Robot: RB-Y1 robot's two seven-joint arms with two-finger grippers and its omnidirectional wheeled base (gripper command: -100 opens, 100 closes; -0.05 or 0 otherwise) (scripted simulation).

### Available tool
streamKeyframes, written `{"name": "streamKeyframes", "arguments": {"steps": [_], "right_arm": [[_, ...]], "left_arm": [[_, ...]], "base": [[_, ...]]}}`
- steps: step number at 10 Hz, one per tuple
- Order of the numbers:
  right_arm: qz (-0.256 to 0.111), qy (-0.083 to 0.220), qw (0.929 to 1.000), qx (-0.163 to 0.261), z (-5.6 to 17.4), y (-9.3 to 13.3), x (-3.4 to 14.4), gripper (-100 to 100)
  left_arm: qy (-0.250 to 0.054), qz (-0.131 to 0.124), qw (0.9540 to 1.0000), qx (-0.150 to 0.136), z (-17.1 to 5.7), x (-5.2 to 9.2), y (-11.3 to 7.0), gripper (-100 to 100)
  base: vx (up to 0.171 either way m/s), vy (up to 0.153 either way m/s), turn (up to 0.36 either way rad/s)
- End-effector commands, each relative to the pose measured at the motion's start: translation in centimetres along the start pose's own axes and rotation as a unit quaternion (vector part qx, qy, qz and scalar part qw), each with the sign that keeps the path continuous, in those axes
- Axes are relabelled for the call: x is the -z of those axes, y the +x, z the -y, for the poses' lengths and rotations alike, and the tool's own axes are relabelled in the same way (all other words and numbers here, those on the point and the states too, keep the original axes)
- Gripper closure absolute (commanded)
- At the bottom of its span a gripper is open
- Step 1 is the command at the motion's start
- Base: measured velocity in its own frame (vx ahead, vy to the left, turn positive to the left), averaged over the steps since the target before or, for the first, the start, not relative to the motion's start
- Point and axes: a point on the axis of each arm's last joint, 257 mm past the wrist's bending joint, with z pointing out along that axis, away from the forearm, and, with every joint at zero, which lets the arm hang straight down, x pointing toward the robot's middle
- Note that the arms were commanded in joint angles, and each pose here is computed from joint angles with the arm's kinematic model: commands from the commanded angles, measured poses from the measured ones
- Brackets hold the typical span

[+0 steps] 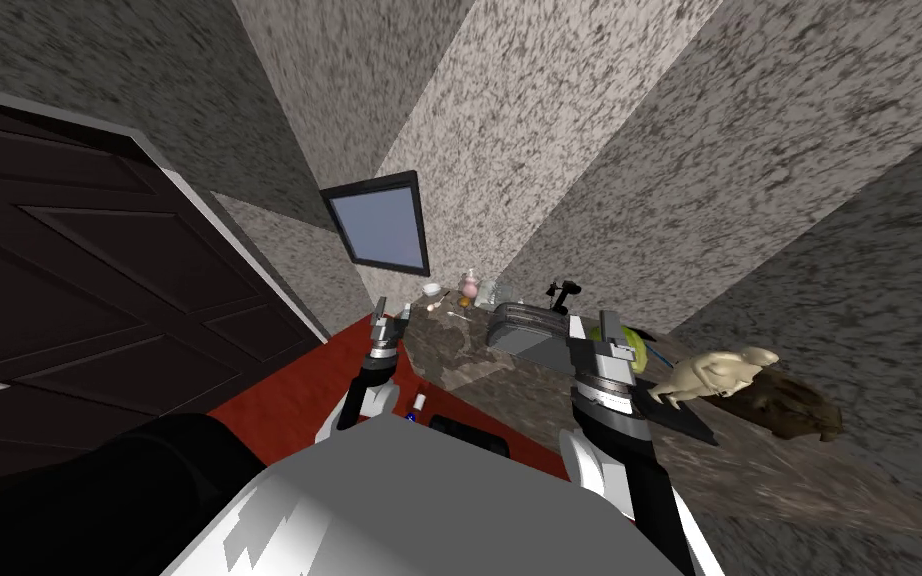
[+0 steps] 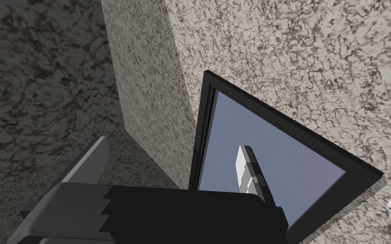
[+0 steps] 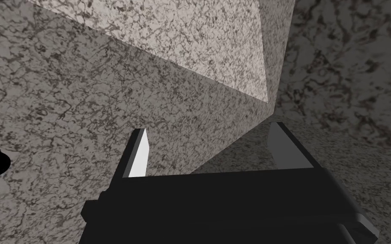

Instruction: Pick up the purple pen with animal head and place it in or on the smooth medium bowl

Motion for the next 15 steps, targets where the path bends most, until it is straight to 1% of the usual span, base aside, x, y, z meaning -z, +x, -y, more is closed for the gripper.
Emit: {"name": "streamKeyframes", "arguments": {"steps": [1,3,4,5,6,7,8,9,10,11,12,13,14,15], "right_arm": [[0.000,0.000,1.0000,0.000,0.0,0.0,0.0,0],[0.000,0.000,1.0000,0.000,0.0,0.0,0.0,0],[0.000,0.000,1.0000,0.000,0.0,0.0,0.0,0],[0.000,0.000,1.0000,0.000,0.0,0.0,0.0,0],[0.000,0.000,1.0000,0.000,0.0,0.0,0.0,0],[0.000,0.000,1.0000,0.000,0.0,0.0,0.0,0],[0.000,0.000,1.0000,0.000,0.0,0.0,0.0,0],[0.000,0.000,1.0000,0.000,0.0,0.0,0.0,0],[0.000,0.000,1.0000,0.000,0.0,0.0,0.0,0],[0.000,0.000,1.0000,0.000,0.0,0.0,0.0,0],[0.000,0.000,1.0000,0.000,0.0,0.0,0.0,0],[0.000,0.000,1.0000,0.000,0.0,0.0,0.0,0],[0.000,0.000,1.0000,0.000,0.0,0.0,0.0,0],[0.000,0.000,1.0000,0.000,0.0,0.0,0.0,0]], "left_arm": [[-0.003,0.009,0.9999,0.008,-0.4,0.1,-1.0,-100],[-0.014,0.030,0.9993,0.017,-1.9,0.3,-3.5,-100],[-0.014,0.036,0.9990,0.024,-2.0,0.4,-3.8,-100],[-0.019,0.049,0.9982,0.029,-2.7,0.5,-5.3,-100],[-0.019,0.053,0.9979,0.033,-2.7,0.6,-5.5,-100],[-0.024,0.068,0.9967,0.038,-3.5,0.8,-7.2,-100],[-0.023,0.072,0.9963,0.042,-3.5,0.8,-7.3,-100],[-0.027,0.088,0.9946,0.047,-4.2,1.1,-9.1,-100],[-0.026,0.093,0.9940,0.052,-4.2,1.1,-9.3,-100],[-0.029,0.110,0.9920,0.055,-4.9,1.4,-11.1,-100],[-0.027,0.115,0.9911,0.061,-4.8,1.5,-11.4,-100],[-0.030,0.133,0.9886,0.063,-5.4,1.9,-13.3,-100],[-0.028,0.139,0.9873,0.071,-5.4,2.0,-13.6,-100],[-0.029,0.158,0.9843,0.072,-5.9,2.4,-15.6,-100]], "base": [[-0.067,-0.065,-0.114],[-0.073,-0.061,-0.324],[-0.060,-0.053,-0.101],[-0.046,-0.064,-0.233],[-0.047,-0.048,-0.143],[-0.074,-0.066,-0.299],[-0.055,-0.055,-0.121],[-0.047,-0.078,-0.234],[-0.038,-0.067,-0.154],[-0.052,-0.072,-0.285],[-0.038,-0.051,-0.152],[-0.038,-0.083,-0.337],[-0.031,-0.060,-0.159],[-0.036,-0.072,-0.263]]}}
